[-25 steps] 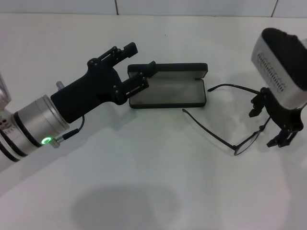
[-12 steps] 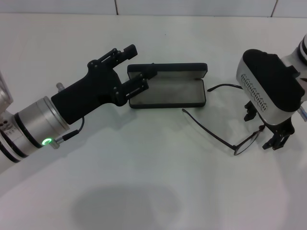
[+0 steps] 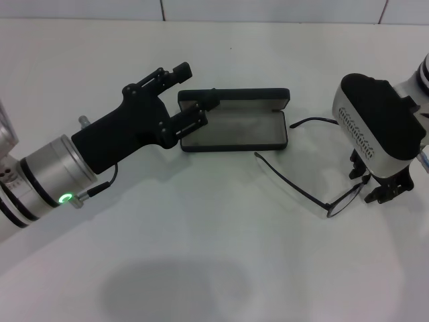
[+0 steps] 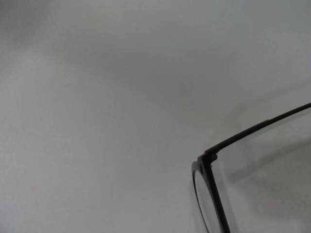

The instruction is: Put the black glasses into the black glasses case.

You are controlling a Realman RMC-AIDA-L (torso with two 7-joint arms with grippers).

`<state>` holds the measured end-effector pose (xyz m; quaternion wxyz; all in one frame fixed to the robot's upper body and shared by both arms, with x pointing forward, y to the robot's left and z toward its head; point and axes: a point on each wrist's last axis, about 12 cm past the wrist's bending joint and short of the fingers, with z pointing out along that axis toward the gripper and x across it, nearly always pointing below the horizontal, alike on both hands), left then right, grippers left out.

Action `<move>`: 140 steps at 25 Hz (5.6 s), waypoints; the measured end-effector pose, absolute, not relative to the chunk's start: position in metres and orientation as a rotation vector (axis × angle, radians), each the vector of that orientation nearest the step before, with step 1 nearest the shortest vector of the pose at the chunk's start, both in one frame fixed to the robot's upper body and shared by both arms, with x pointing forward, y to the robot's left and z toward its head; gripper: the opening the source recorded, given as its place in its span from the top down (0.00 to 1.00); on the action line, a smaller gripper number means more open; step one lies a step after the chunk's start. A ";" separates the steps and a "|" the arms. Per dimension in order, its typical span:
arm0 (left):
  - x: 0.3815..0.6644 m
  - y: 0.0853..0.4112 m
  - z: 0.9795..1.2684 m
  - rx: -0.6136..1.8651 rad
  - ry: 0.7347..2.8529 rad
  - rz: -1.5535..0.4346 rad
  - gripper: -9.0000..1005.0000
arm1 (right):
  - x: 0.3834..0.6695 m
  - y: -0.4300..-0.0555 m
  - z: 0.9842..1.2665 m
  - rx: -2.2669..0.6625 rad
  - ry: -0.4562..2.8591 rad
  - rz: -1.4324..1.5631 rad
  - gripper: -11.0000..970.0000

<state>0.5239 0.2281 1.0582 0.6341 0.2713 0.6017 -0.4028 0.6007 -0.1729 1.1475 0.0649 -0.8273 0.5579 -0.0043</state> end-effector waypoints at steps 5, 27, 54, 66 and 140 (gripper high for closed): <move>0.523 0.225 1.058 0.623 1.373 -0.935 0.29 | 0.601 -0.174 1.147 -2.482 1.679 -0.011 0.59; 0.529 0.221 1.064 0.652 1.347 -0.951 0.29 | 0.596 -0.196 1.155 -2.261 1.610 0.104 0.87; 0.541 0.205 1.101 0.854 1.222 -1.212 0.29 | 0.563 -0.254 1.146 -1.674 1.321 0.414 0.87; 0.556 0.187 1.127 0.928 1.195 -1.369 0.29 | 0.567 -0.249 1.138 -1.532 1.171 0.385 0.87; 0.572 0.172 1.123 1.024 1.197 -1.148 0.29 | 0.547 -0.224 1.125 -1.385 1.058 0.853 0.87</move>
